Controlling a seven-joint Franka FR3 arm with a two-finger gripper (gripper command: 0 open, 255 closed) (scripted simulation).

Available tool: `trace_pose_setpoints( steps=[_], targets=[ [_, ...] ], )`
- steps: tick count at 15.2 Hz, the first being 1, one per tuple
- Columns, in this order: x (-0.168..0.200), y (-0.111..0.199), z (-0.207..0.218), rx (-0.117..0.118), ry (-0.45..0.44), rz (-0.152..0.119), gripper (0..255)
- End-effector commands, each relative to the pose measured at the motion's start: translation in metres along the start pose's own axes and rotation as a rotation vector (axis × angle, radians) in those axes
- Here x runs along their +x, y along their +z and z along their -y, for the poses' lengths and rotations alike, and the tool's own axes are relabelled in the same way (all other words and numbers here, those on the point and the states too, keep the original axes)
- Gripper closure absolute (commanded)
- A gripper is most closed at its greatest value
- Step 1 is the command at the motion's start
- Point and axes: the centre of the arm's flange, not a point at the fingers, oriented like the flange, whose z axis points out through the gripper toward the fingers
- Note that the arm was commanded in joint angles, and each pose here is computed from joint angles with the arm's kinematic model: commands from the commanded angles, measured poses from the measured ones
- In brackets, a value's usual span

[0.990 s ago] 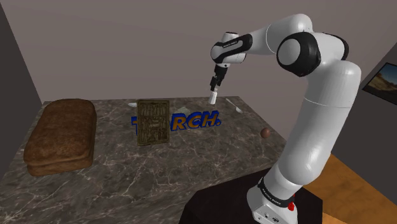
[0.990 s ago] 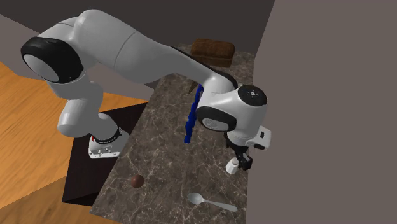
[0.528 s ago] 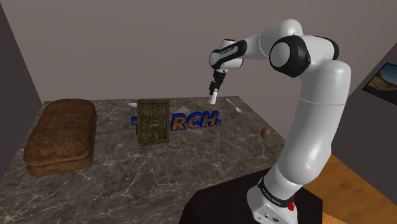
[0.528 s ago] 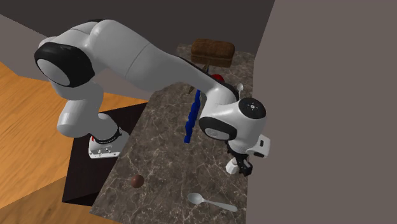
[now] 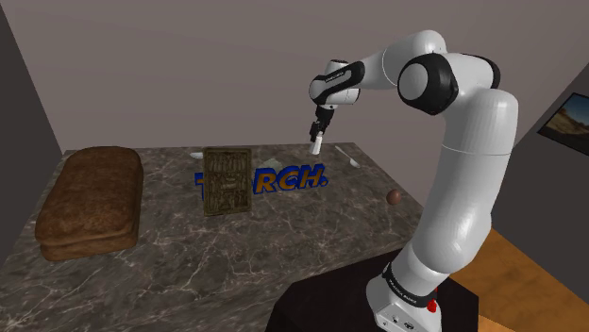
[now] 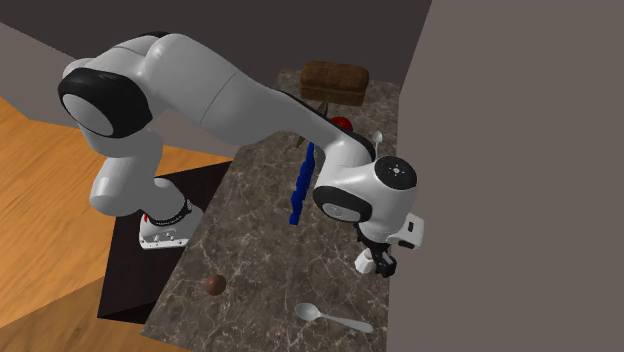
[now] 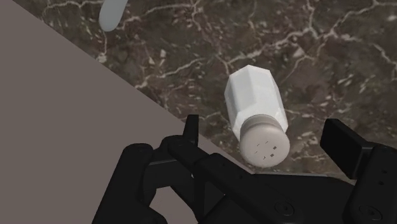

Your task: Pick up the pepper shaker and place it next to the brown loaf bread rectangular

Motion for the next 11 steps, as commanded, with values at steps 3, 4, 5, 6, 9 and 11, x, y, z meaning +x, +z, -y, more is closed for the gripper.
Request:
trace_pose_setpoints(
  steps=[3,4,5,6,9,11],
  targets=[
    [0.0,0.0,0.0,0.0,0.0,0.0,255],
    [-0.0001,0.0,0.0,0.0,0.0,0.0,255],
    [-0.0001,0.0,-0.0001,0.0,0.0,0.0,255],
    [0.0,0.0,0.0,0.0,0.0,0.0,255],
    [-0.0001,0.0001,0.0,0.0,0.0,0.0,255],
    [0.0001,-0.0052,-0.0005,0.0,0.0,0.0,255]
  ],
)
